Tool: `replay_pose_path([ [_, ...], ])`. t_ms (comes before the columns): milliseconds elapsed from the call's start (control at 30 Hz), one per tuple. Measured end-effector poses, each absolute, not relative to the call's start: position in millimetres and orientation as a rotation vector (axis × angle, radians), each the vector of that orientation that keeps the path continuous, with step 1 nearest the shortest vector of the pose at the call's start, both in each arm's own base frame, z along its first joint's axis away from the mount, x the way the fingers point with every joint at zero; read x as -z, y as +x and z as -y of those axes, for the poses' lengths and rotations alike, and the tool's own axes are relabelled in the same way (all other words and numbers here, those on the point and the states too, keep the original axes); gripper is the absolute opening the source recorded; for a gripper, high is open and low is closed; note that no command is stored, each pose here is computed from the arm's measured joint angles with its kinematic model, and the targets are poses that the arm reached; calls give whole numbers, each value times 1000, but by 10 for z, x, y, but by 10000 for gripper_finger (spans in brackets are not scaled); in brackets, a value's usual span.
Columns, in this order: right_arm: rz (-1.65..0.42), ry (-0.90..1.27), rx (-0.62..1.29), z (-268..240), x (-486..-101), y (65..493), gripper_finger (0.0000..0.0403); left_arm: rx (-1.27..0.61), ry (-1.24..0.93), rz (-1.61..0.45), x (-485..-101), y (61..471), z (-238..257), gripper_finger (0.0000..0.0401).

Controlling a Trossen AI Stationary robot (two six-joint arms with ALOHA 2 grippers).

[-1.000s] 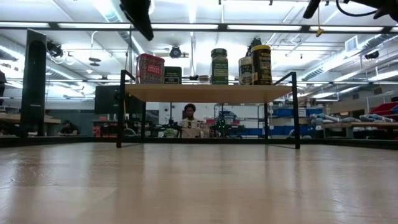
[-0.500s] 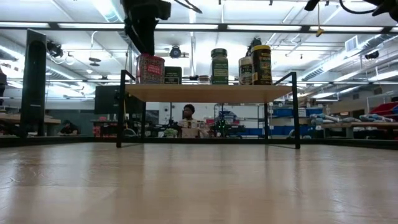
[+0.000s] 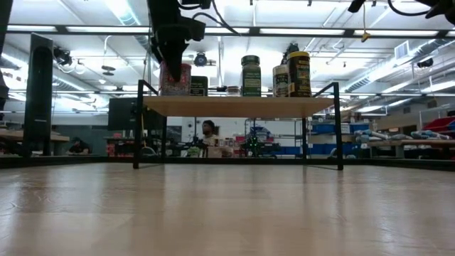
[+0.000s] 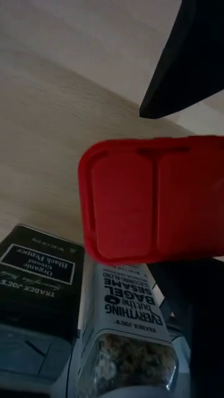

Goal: Shelf spices
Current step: Remove the red seasoning can from the shelf

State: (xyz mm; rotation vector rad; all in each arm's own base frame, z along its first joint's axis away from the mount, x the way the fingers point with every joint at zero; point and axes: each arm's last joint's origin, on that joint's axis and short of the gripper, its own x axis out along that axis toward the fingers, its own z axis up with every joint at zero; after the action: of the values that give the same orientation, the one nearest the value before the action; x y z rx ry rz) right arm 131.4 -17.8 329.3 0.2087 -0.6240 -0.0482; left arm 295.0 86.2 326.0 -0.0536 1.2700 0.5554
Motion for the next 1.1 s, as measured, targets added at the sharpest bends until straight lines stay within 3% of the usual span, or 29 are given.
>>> replay_pose_path([
  [300, 624, 208, 49, 178, -3293, 1315, 9, -521, -11, -1292, -3267, 2937, -856, 203],
  [633, 616, 208, 50, 178, -3286, 1319, 9, -490, -14, -1302, -3355, 2927, -804, 202],
  [900, 608, 209, 51, 179, -3280, 1323, 9, -363, -29, -1100, -3839, 3012, -542, 202],
  [1100, 609, 220, 48, 179, -3281, 1322, 9, -243, -76, -1021, -3856, 3143, -202, 202],
])
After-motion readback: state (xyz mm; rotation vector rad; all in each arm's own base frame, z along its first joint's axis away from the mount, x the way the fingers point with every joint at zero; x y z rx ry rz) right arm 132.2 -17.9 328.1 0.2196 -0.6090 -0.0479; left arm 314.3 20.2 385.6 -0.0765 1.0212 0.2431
